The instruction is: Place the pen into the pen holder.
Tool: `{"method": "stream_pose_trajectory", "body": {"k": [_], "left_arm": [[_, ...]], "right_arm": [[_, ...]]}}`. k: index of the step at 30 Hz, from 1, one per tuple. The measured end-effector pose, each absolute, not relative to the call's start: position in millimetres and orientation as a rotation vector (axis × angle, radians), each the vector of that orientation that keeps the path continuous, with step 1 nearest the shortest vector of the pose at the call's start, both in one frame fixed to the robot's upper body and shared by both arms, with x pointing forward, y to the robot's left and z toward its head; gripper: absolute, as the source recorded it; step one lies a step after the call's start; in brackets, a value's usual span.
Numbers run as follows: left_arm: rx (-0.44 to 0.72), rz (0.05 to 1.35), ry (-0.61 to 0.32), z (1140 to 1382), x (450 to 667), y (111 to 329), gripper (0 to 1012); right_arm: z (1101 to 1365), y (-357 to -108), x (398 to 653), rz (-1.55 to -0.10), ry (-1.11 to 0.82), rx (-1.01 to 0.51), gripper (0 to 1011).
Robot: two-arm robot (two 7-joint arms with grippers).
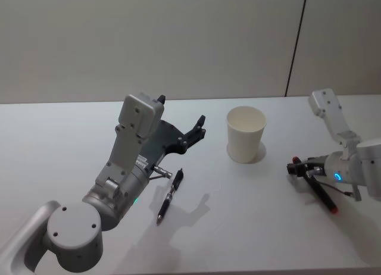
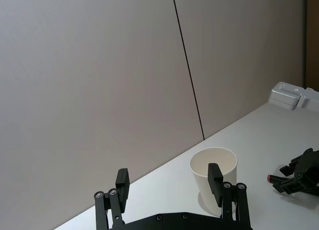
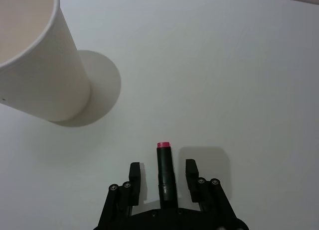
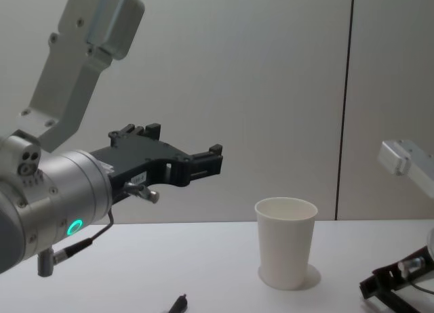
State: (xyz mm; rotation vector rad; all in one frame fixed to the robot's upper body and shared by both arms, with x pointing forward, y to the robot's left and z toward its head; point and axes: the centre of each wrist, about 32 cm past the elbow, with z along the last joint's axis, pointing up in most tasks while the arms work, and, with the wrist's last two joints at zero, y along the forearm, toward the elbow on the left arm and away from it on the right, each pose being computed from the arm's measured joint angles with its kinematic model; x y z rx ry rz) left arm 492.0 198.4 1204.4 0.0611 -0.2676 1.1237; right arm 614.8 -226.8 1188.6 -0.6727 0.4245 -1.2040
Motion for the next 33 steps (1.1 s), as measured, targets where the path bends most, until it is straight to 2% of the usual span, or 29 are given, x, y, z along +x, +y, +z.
{"method": "stream_pose_trajectory", "body": {"k": [14, 33], "left_arm": [[0.061, 1.124, -0.268, 1204.4, 492.0, 198.4, 1003], [0.061, 1.124, -0.268, 1204.4, 492.0, 198.4, 1003]], "right_arm": [[1181.3, -223.1, 615.4, -1.197, 0.428, -0.689, 185], [1185.3, -223.7, 611.1, -1.219, 0.331, -0.586, 181]]}}
